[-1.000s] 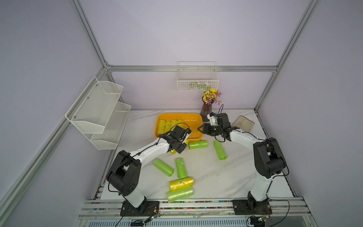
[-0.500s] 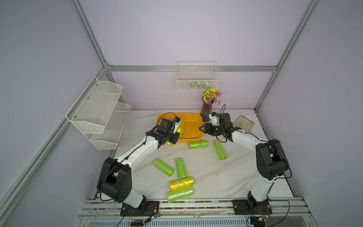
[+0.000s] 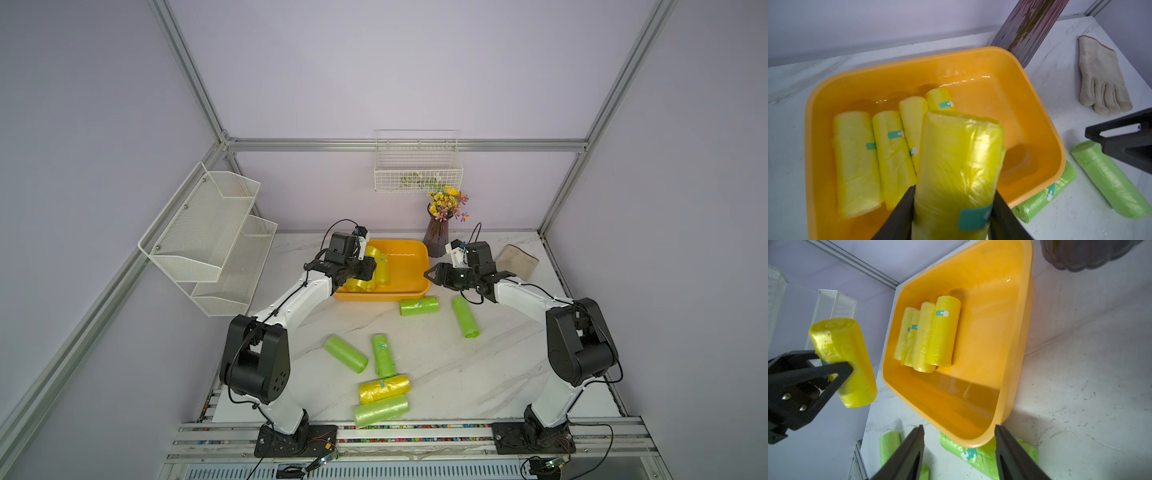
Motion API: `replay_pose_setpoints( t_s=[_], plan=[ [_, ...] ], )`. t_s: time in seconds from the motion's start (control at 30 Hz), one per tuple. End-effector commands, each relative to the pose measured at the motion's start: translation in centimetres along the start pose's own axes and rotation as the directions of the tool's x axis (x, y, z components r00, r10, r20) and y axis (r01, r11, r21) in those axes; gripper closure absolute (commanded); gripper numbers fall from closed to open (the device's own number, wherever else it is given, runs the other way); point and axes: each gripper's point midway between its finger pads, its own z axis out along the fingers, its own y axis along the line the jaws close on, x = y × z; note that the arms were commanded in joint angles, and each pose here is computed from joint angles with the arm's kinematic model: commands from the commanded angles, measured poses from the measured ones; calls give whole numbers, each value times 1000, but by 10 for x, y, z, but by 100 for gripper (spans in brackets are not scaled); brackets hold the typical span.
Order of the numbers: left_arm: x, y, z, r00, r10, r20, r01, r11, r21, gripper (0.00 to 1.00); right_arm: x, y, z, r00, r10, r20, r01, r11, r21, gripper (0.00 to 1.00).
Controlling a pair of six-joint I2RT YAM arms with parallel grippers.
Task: Put the roll of trash bags into the storage box
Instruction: Pick up the roll of trash bags from the center of the board, then place the roll of trash bags in the storage box.
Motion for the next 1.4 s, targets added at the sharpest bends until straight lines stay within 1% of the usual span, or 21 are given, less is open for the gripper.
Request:
replay_pose_setpoints(
  t_s=[0.0,0.2,0.3,0.6,0.7,0.77,0.97,1.17,1.37],
  plan=[
    [-45,-13,4,992,-69,103,60,995,82,52,-10,5,-15,999,-15,45,15,1000,3,41],
    [-48,-17,42,980,-189,61,179,974,138,52,-8,2,-28,998,-10,57,9,1000,25,41],
    [-47,-22,59,975,-220,29,213,963,165,52,-6,3,-34,998,-22,61,20,999,35,41],
    [-37,-34,98,962,-269,-41,272,945,181,50,12,-1,-49,999,-32,36,30,997,68,41],
    [-36,-39,106,957,-284,-54,289,939,189,50,19,-6,-49,999,-28,18,26,996,84,41],
    [-35,-42,110,956,-287,-59,293,937,191,49,18,1,-57,999,-41,32,39,996,75,40],
    [-28,-50,123,955,-284,-88,296,940,173,49,22,1,-60,999,-40,25,38,996,76,40],
    [-14,-54,139,948,-293,-125,307,944,119,48,24,1,-61,999,-40,25,38,997,73,40],
    [-9,-51,145,950,-287,-126,298,951,83,48,26,1,-63,999,-40,27,38,997,74,41]
  ],
)
